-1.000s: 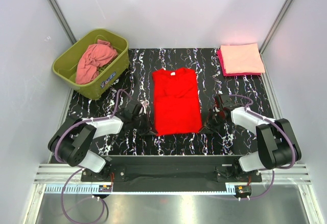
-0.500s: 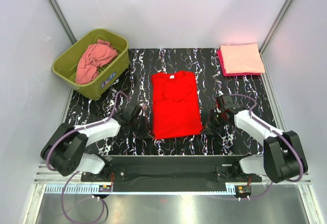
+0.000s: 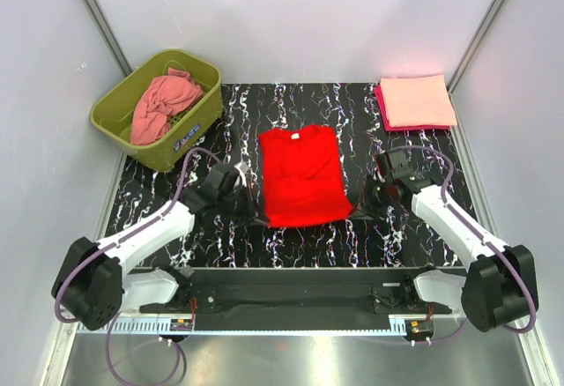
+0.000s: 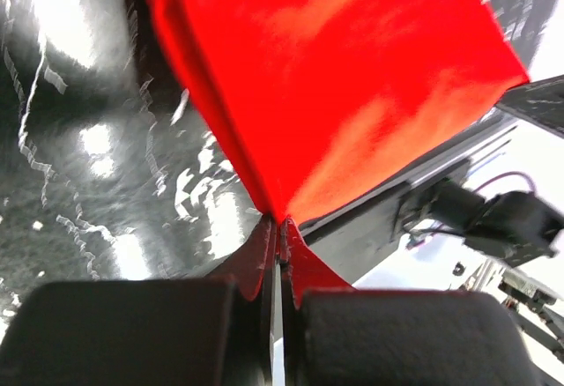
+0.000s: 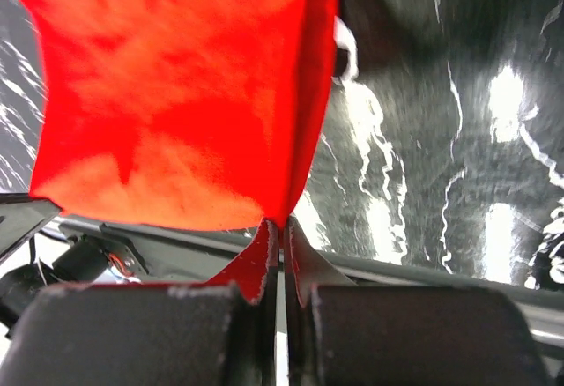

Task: Fold and stack the t-shirts
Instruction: Fold the tshirt

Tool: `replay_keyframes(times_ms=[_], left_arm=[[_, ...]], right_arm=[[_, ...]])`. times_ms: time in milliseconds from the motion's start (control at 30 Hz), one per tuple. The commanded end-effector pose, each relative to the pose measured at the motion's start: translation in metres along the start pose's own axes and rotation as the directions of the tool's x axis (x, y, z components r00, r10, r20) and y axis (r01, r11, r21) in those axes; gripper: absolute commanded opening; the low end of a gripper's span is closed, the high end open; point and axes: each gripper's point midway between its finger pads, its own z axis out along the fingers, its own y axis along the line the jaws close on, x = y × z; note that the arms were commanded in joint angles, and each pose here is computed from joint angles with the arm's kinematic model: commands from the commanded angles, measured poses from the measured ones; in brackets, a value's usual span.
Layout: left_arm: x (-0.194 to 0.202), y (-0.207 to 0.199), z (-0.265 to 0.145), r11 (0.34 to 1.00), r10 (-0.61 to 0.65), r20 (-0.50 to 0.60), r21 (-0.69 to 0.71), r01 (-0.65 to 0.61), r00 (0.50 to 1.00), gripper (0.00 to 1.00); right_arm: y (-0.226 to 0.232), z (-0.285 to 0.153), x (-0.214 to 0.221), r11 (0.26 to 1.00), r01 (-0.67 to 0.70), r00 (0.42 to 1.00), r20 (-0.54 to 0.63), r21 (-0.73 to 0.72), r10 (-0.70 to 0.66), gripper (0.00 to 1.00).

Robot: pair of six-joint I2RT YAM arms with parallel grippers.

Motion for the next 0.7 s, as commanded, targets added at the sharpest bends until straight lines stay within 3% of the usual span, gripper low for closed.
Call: replay_keyframes(times_ms=[0,500,667], left_arm=[[-0.029,-0.023,-0.01,1.0,0.017,0.052,0.015,-0.018,0.998,0.0],[-0.185,-0.064,-0.021,0.998,0.021,0.207,0.052,-0.032,0.978,0.0],[-0.241,-0.068,-0.009,0.998,0.011,0.235,0.059,-0.025,0.972,0.0]], right_arm=[[0.016,-0.016,-0.03,0.997,0.075,0.992,0.097,0.016,-0.076,0.0],[0.1,-0.03,-0.176,0.973,0.231,0.938,0.266,0.002,-0.223,0.0],[0.116,-0.002,-0.214,0.965,0.262,0.937,0.239,-0.002,-0.254,0.0]])
